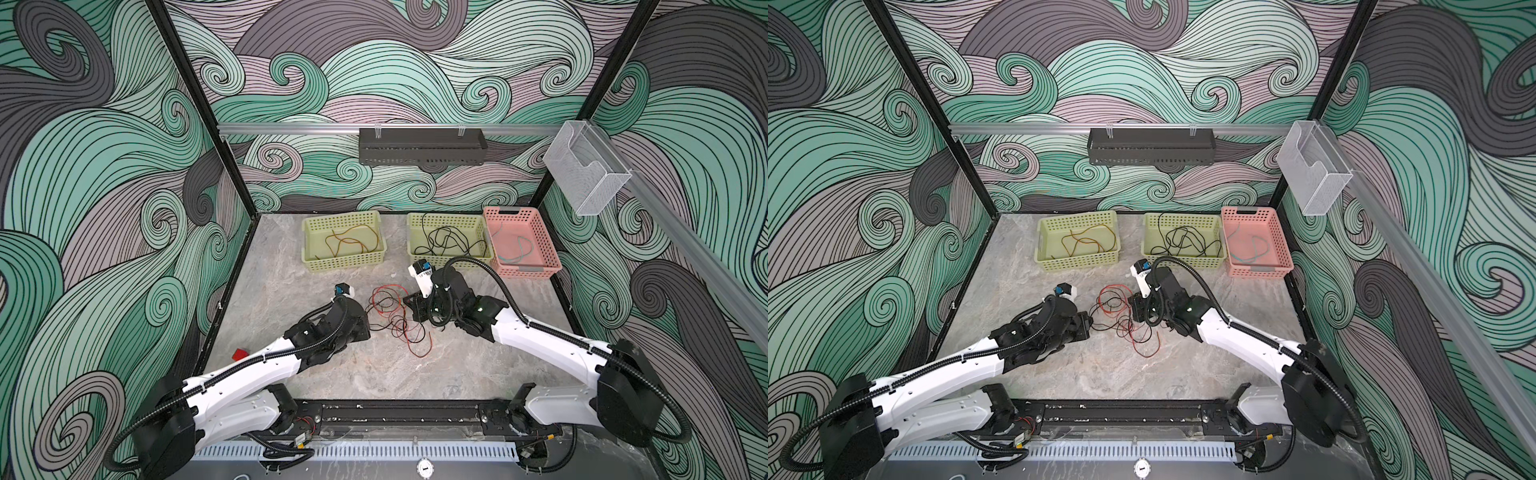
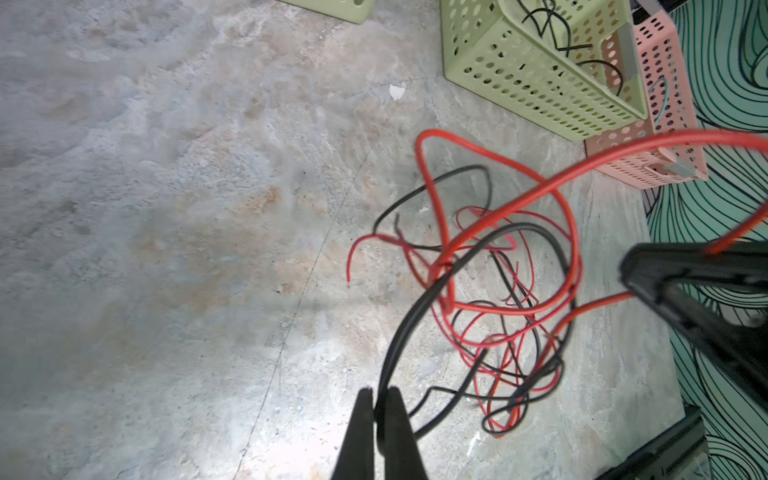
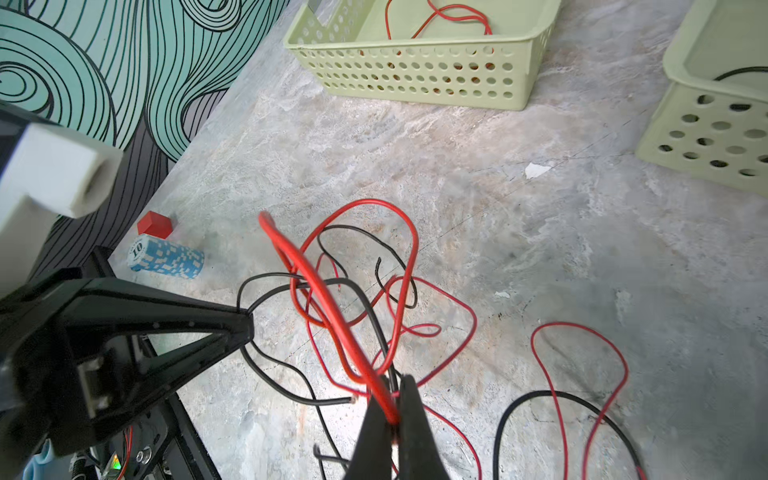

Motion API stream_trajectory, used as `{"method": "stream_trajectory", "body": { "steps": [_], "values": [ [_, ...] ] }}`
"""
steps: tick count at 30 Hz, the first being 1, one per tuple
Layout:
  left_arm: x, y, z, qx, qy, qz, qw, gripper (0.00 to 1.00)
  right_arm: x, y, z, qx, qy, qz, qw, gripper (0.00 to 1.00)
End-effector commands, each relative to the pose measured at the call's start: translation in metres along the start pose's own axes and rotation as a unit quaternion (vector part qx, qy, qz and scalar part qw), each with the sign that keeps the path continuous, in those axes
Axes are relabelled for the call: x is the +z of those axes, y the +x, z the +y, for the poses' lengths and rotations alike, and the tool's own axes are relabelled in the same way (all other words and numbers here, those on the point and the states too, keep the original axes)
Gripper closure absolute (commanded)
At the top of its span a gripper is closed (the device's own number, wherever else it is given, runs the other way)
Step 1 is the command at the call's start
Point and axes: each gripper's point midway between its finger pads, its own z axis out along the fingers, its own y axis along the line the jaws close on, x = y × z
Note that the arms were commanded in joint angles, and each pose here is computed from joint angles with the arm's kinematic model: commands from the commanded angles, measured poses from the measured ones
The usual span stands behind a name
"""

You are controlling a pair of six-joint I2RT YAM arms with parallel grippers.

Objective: Untangle the cables
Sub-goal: 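Pull a red cable up with the right gripper while the left holds black cable, then raise the red cable with the right gripper while the left gripper releases and withdraws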

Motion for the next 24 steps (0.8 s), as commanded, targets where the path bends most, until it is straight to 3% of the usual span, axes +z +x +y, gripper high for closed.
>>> {"method": "stream_trajectory", "body": {
  "steps": [1,14,19,24],
  "values": [
    [-0.002,0.007,0.025,0.004,-0.041,0.004,0.999,1.0,-0.013,-0.009,-0.007,-0.002,0.024,-0.022,0.999,1.0],
    [-0.005,0.019,0.071,-0.029,-0.082,-0.016,0.996,1.0,-0.099,-0.058,-0.029,0.053,0.042,-0.165,0.984,1.0],
    [-0.008,0.016,0.08,-0.037,-0.086,-0.039,0.995,1.0,-0.144,-0.078,-0.055,0.069,0.083,-0.221,0.969,1.0],
    [-0.012,0.015,0.089,-0.046,-0.097,-0.051,0.993,1.0,-0.193,-0.096,-0.087,0.108,0.133,-0.285,0.943,1.0]
  ]
}}
